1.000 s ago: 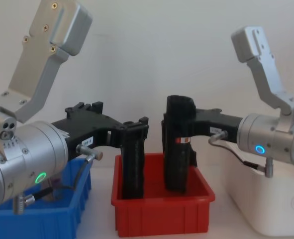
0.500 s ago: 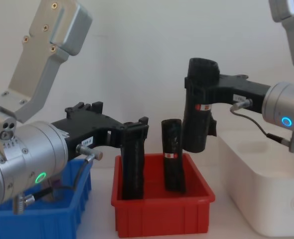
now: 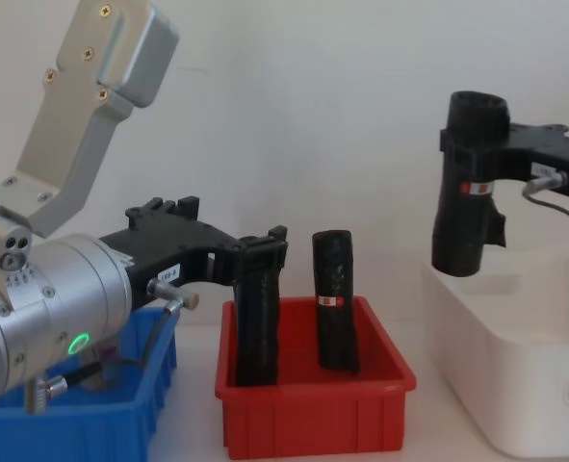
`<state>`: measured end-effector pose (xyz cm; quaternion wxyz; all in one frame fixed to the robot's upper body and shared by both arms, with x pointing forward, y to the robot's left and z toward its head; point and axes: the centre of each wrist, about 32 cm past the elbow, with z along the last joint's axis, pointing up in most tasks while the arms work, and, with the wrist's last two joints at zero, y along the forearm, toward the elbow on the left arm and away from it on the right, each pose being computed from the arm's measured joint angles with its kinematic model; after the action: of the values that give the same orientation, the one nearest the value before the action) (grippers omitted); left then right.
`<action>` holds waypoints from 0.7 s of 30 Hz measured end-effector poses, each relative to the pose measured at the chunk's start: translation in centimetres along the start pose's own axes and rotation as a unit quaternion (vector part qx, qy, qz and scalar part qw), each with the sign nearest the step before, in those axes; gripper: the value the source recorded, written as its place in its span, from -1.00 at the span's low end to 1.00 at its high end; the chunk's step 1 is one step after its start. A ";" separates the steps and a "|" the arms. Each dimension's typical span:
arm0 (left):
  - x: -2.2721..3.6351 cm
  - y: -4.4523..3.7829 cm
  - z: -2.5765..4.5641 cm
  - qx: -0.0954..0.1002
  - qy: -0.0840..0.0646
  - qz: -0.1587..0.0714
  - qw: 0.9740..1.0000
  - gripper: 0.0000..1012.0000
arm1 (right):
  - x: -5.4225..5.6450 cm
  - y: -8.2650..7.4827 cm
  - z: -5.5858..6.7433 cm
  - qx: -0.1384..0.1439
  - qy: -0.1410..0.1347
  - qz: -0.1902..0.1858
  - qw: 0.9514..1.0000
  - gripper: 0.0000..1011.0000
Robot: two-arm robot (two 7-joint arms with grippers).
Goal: Pick the cotton swabs from the blue box and place them into the white box.
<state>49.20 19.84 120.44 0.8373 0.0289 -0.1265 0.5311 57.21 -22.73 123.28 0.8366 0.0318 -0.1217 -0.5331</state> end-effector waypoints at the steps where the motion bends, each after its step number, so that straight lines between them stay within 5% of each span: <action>1: 0.00 0.00 0.00 0.000 0.000 0.000 1.000 0.98 | 0.2 -0.1 0.0 -0.002 -0.001 -0.005 1.000 -0.30; 14: 0.00 0.00 0.00 0.000 0.000 0.000 1.000 0.98 | 2.0 -1.1 -1.2 -0.039 -0.004 -0.046 0.998 -0.30; 21: 0.00 0.00 0.00 0.000 0.000 0.000 1.000 0.98 | 2.6 -1.2 -1.7 -0.056 -0.004 -0.053 0.997 0.08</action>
<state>49.20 19.84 120.44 0.8374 0.0289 -0.1265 0.5310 57.62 -25.74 121.83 0.8070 -0.0107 -0.0932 -0.5830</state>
